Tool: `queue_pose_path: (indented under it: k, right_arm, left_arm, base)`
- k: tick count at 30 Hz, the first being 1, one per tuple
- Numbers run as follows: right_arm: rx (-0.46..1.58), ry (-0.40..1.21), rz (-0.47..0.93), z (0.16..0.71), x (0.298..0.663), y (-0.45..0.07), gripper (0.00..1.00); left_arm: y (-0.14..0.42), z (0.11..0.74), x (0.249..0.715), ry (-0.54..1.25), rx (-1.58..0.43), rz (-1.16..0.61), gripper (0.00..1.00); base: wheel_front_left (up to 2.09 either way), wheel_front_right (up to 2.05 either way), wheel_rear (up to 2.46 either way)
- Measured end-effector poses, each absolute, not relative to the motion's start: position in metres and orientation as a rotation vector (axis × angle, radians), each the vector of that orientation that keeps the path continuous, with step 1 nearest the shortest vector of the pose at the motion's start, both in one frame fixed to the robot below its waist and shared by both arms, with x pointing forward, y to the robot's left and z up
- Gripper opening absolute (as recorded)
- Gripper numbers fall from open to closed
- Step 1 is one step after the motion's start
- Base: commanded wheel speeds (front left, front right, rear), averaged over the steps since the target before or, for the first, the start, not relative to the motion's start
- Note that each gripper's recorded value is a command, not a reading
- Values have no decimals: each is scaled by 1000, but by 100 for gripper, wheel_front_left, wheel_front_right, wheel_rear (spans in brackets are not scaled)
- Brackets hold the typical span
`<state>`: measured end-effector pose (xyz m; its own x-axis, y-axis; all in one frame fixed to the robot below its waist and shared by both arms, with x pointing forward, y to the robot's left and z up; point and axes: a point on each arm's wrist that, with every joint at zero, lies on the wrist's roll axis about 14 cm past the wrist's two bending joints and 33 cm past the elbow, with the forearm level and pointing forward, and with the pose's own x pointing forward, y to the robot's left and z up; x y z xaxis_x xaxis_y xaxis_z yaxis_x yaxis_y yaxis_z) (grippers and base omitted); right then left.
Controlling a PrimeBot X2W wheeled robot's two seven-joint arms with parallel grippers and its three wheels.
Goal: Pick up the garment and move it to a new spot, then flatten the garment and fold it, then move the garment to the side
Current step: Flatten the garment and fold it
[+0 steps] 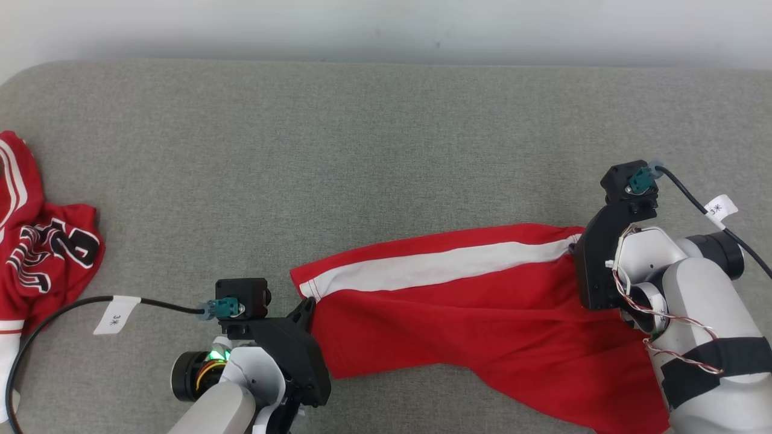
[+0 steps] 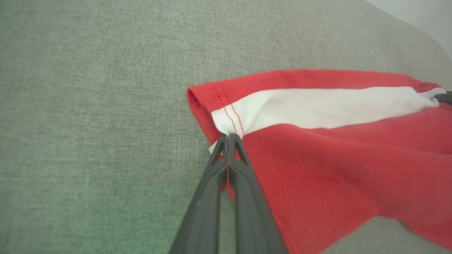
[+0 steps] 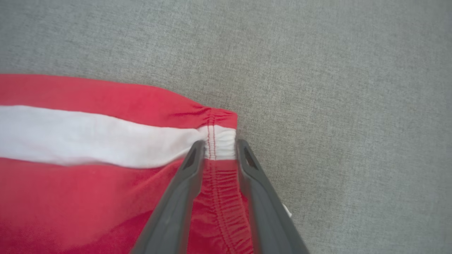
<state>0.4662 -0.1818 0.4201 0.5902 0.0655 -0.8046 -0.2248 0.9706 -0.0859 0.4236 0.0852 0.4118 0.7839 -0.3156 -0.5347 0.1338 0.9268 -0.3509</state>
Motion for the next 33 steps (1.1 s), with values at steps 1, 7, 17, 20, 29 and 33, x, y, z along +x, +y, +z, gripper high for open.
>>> queue_pose_path:
  k: [1, 7, 17, 20, 29, 33]
  right_arm:
    - [-183, 936, 167, 418, 466, -182, 47]
    - [-178, 941, 165, 414, 470, -180, 65]
    - [-170, 901, 187, 414, 472, -174, 0]
    - [-167, 837, 187, 429, 482, -175, 0]
    - [-60, 616, 188, 486, 502, -175, 0]
    - [37, 491, 199, 523, 516, -173, 0]
  left_arm:
    - [86, 411, 423, 627, -304, -244, 0]
    - [88, 408, 423, 636, -308, -240, 0]
    - [86, 411, 428, 623, -307, -246, 0]
    - [87, 419, 434, 582, -312, -241, 0]
    - [77, 503, 467, 297, -510, -311, 0]
    - [72, 548, 487, 212, -608, -395, 0]
  base:
    - [0, 0, 0]
    - [0, 0, 0]
    - [0, 0, 0]
    - [0, 0, 0]
    - [0, 0, 0]
    - [0, 0, 0]
